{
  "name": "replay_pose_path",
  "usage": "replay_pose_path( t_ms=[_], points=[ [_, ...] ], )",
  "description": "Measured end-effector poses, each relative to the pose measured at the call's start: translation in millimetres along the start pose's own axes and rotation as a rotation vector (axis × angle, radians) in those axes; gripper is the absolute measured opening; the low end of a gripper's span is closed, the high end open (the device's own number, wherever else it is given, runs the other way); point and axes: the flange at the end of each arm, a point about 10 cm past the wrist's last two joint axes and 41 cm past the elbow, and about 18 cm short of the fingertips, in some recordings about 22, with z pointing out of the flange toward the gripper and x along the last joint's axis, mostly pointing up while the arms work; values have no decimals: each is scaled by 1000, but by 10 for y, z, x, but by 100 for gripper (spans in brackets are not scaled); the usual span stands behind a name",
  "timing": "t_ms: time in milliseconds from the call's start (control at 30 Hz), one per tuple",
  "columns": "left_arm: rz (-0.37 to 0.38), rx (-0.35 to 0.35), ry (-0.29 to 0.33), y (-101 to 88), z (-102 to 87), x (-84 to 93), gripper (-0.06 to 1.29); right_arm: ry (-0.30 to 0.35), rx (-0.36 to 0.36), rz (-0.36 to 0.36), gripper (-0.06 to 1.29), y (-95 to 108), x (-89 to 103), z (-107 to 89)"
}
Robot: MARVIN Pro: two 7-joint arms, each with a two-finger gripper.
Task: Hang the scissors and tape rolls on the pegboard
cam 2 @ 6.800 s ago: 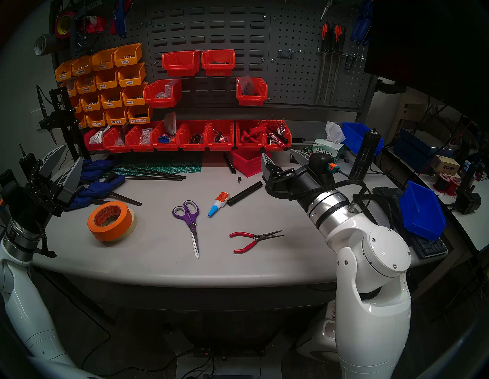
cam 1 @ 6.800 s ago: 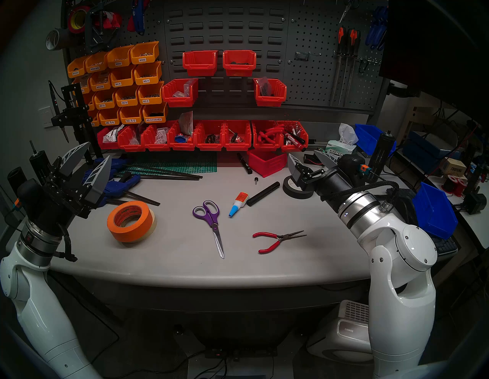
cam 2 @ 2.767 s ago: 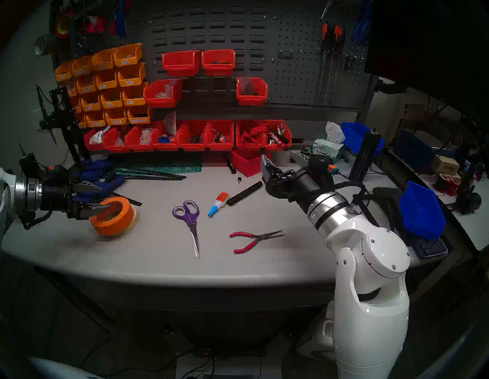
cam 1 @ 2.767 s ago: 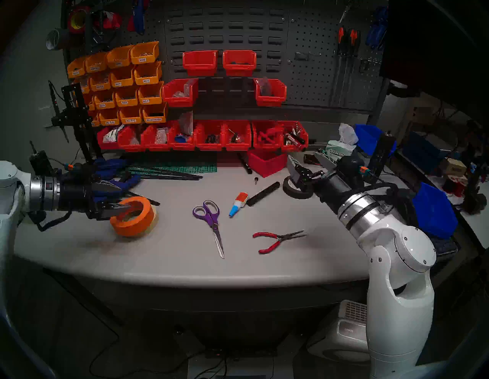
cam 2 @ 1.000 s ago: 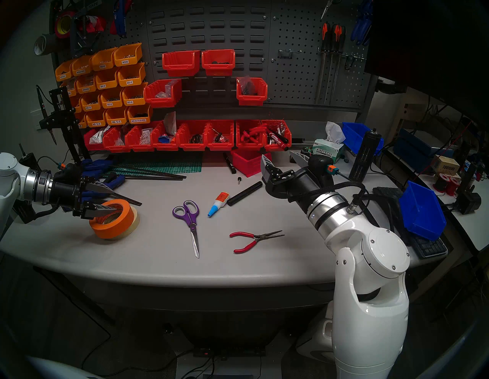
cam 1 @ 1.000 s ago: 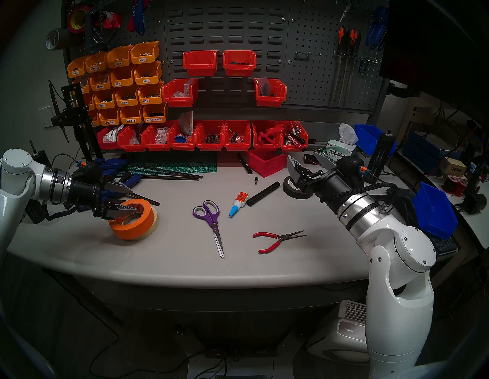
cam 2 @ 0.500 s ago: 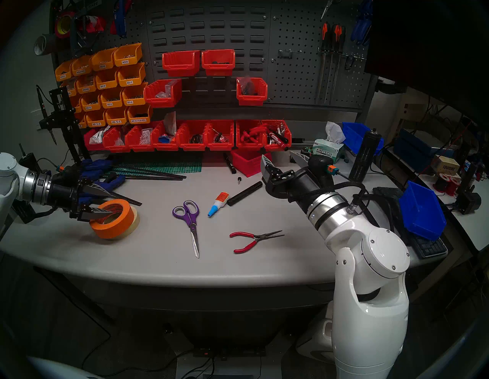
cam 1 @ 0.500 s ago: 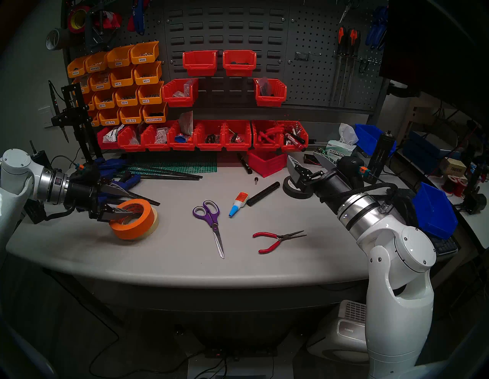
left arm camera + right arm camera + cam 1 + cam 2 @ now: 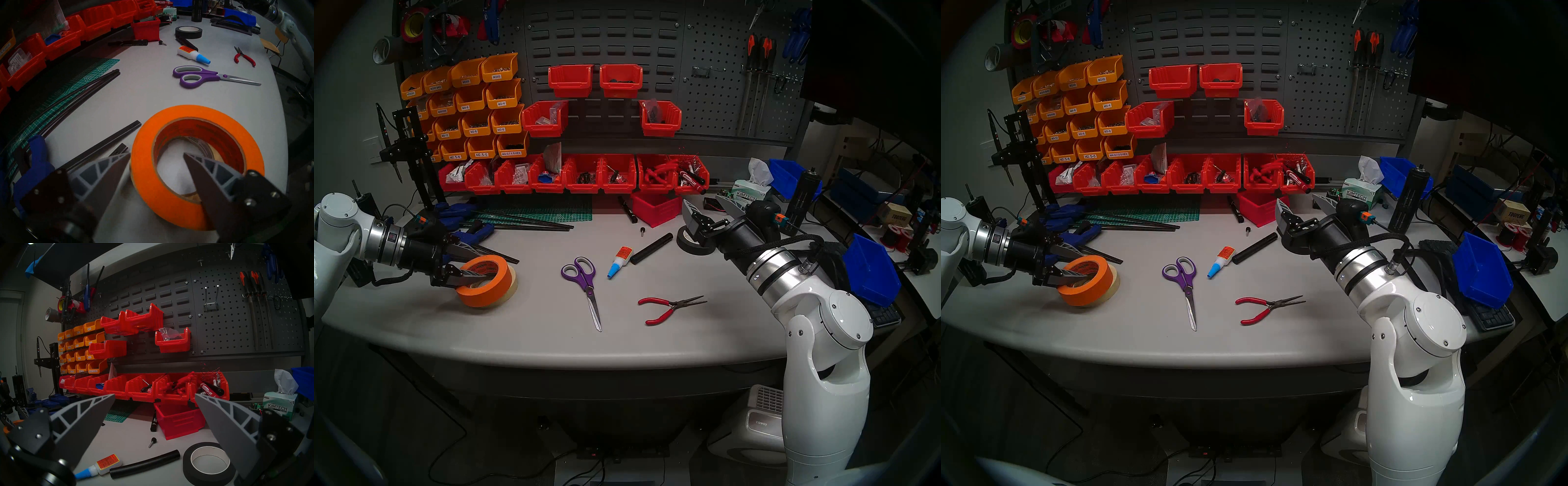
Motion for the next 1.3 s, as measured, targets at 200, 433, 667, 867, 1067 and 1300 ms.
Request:
replay_pose_path(
  t_ms=[200,433,667,867,1067,1300],
  points=[
    [10,6,14,-17,28,11,66,0,0,0,122,0,0,0],
    [-3,10,58,-54,55,-42,17,-1,0,0,122,0,-1,-1],
    [-20,0,102,-74,63,-89,15,-1,0,0,122,0,-2,-1],
    [-19,-41,139,-28,14,11,15,-1,0,1,122,-1,-3,-1],
    [-13,-72,178,20,-94,187,10,-1,1,1,122,0,-5,-1],
    [24,-58,252,54,-334,494,7,-1,1,2,122,0,-6,-2]
  ],
)
